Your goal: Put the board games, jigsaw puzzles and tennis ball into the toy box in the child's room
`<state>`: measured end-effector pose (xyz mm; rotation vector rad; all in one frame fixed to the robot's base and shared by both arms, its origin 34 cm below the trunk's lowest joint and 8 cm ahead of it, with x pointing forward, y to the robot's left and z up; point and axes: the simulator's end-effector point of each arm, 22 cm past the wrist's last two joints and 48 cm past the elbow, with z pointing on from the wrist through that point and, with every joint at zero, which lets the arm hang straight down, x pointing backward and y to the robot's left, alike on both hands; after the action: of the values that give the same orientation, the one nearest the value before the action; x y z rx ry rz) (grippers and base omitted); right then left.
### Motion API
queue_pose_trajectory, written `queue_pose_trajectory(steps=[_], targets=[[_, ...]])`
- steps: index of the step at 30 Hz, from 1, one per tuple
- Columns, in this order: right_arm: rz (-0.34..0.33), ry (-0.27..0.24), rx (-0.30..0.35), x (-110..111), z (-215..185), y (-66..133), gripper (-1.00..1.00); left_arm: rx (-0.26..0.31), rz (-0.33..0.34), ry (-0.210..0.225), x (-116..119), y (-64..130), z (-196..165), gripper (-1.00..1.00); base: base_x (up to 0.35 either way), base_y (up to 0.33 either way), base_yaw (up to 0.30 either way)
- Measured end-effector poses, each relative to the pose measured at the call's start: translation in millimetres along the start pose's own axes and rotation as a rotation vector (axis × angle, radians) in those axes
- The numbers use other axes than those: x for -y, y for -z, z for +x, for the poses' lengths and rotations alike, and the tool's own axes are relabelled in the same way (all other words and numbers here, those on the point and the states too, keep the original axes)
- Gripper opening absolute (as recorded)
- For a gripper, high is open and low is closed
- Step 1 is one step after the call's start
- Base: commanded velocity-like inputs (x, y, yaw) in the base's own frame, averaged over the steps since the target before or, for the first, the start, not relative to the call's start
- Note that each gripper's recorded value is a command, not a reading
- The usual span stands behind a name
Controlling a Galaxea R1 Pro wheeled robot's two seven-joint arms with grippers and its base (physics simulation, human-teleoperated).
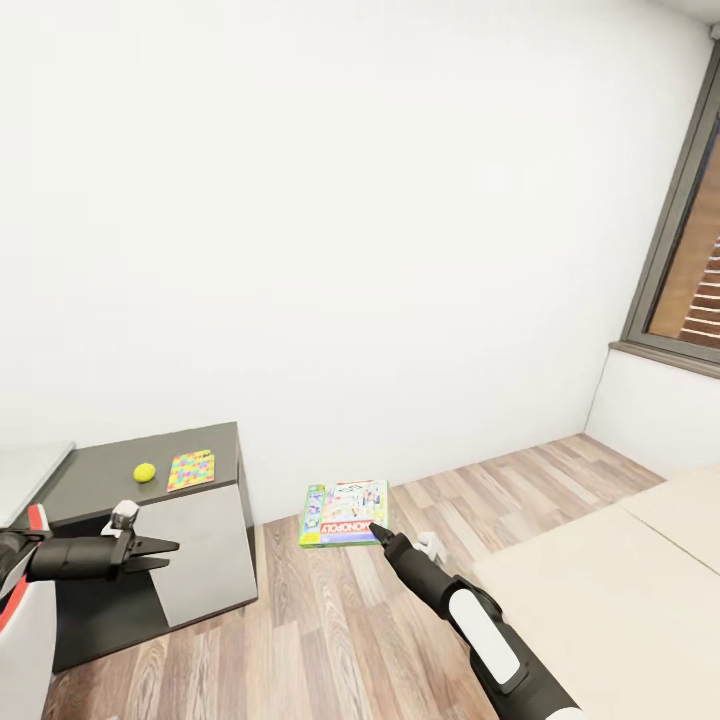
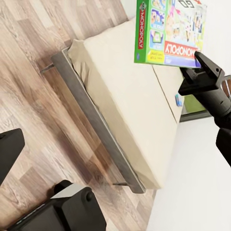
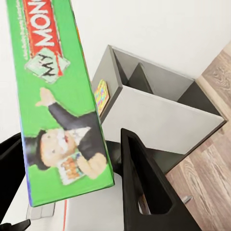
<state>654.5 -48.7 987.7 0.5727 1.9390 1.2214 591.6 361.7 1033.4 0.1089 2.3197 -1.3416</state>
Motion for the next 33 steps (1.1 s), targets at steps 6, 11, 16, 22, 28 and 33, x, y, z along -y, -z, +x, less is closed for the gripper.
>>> queue_pose_trajectory(steps=[6,11,16,22,28,33], targets=[[0.000,0.000,0.000,0.0,-0.1,0.0,-1.00,-0.005,0.004,-0.002,1.2,-3.3,0.7,1.00,0.000,0.000,0.002],[-0.001,0.002,0.001,-0.5,-0.5,0.2,-1.00,-0.004,0.006,-0.004,2.0,-4.2,0.2,1.00,0.000,0.000,0.005],[-0.005,0.003,0.004,-3.0,-1.3,0.9,-1.00,-0.002,0.007,-0.010,4.1,-3.0,-0.4,1.00,0.102,-0.018,0.147],[-0.009,0.008,0.007,-6.3,-2.6,1.8,-1.00,0.002,0.008,-0.017,6.9,-1.5,-1.4,1.00,0.238,-0.121,0.207],[-0.014,0.011,0.009,-9.2,-3.6,2.6,-1.00,0.003,0.009,-0.022,9.2,-0.6,-2.1,1.00,0.260,-0.149,0.186],[-0.013,0.012,0.008,-9.3,-3.6,2.8,-1.00,0.004,0.010,-0.023,9.9,-1.3,-2.4,1.00,0.263,-0.152,0.035]])
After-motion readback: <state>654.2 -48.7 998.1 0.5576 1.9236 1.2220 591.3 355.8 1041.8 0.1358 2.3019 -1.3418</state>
